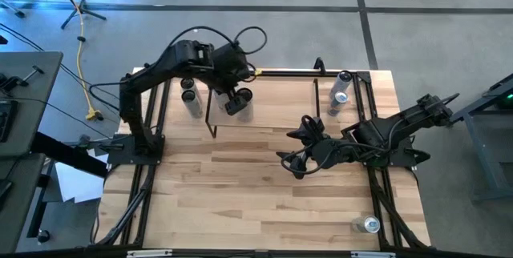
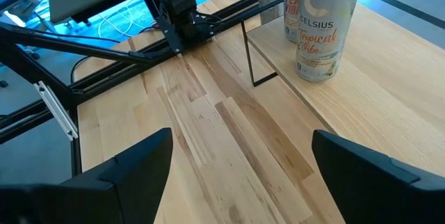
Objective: Place canned beverage on shelf
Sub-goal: Put the bottom white yellow soda can on the shelf
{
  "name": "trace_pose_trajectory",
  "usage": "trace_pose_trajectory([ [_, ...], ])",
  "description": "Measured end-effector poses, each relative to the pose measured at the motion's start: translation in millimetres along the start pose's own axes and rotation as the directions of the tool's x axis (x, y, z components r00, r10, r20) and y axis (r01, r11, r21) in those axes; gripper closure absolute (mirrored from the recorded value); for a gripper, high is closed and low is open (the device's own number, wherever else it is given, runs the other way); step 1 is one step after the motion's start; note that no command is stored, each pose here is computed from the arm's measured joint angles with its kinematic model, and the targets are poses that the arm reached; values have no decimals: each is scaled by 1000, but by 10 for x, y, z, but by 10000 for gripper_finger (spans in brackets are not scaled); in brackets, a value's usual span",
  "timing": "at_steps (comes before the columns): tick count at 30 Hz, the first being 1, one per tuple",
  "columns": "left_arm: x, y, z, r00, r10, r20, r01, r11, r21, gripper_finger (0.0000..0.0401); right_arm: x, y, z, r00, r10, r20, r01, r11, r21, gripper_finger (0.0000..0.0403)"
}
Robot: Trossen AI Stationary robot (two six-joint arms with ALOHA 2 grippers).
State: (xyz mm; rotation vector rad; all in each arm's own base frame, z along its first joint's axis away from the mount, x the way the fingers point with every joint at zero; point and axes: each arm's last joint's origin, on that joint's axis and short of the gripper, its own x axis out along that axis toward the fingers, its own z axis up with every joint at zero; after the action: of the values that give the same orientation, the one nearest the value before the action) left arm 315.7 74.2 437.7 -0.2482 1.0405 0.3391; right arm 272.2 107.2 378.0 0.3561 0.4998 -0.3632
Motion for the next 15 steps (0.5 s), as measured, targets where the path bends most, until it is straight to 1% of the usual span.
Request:
trace_pose_trajectory([
  [7, -342, 34, -102, 994, -18, 104, 23, 999, -46, 56, 0, 0, 0, 1000, 0, 0, 0, 999, -40, 73],
  [10, -493, 18, -151, 987, -37, 158, 49, 996, -75, 56, 0, 2, 2, 1000, 2, 3, -2, 999, -42, 73],
  [15, -792, -116, -269, 958, -101, 269, 112, 993, -26, 56, 0, 28, 35, 999, 22, 35, -22, 1000, -19, 73],
])
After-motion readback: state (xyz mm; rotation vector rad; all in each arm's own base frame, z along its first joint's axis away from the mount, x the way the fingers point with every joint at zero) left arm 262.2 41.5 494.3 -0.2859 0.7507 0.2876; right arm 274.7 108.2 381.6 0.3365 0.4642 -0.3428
